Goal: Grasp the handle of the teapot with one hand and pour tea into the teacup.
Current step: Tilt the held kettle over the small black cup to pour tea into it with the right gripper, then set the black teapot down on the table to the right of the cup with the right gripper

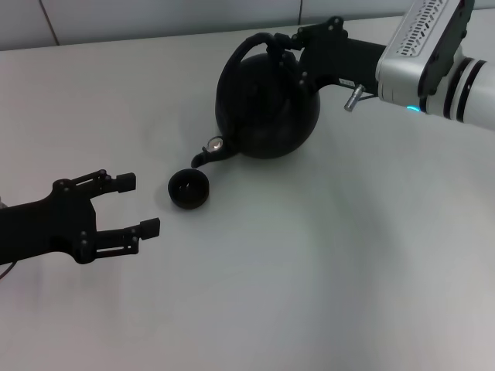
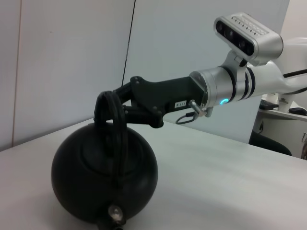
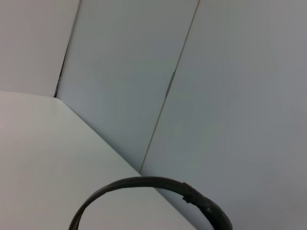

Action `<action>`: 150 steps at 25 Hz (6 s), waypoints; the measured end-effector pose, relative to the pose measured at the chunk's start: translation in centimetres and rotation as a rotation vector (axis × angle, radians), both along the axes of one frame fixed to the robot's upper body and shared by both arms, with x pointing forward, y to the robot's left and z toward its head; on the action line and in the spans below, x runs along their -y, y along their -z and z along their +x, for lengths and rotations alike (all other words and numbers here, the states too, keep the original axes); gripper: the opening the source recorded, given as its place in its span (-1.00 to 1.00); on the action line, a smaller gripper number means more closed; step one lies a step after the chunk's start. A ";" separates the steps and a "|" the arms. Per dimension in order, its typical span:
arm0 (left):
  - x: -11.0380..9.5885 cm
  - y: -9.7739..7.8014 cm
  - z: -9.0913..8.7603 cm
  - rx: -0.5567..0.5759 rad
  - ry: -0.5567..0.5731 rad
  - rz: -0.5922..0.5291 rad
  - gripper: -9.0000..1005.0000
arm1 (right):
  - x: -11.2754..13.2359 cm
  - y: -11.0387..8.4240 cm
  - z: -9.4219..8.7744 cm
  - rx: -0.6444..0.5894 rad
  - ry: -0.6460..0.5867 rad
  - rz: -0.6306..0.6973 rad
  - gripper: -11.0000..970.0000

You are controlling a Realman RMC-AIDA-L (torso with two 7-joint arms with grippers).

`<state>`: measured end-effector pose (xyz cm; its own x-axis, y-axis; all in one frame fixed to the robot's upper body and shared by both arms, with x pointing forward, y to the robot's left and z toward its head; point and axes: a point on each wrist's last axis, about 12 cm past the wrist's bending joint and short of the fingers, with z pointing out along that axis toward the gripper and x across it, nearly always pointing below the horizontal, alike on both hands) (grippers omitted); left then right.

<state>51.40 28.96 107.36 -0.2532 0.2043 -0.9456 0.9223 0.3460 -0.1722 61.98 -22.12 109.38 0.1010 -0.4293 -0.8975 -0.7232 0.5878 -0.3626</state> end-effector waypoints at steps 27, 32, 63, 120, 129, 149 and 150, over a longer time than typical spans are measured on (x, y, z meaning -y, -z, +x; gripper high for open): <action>0.0 0.0 0.4 0.006 -0.019 0.015 0.73 | -1.1 -1.5 0.4 0.098 -0.069 -0.064 -0.75; 0.0 0.1 0.4 0.006 -0.020 0.016 0.73 | -1.5 -1.7 0.4 0.108 -0.088 -0.079 -0.75; -0.1 0.2 0.6 0.007 -0.037 0.027 0.73 | -1.9 -2.0 -0.4 0.165 -0.135 -0.127 -0.75; 0.5 0.0 0.9 0.021 -0.024 0.028 0.73 | 4.3 5.3 -4.4 -0.152 0.370 0.399 -0.76; 0.6 0.0 0.9 0.022 -0.022 0.030 0.73 | 4.5 5.6 -4.2 -0.167 0.395 0.379 -0.76; 0.6 0.1 1.2 0.025 -0.035 0.039 0.73 | 4.1 5.1 -4.0 -0.150 0.364 0.377 -0.23; 0.6 0.1 1.2 0.025 -0.036 0.040 0.73 | 4.2 5.1 -4.0 -0.149 0.365 0.377 -0.14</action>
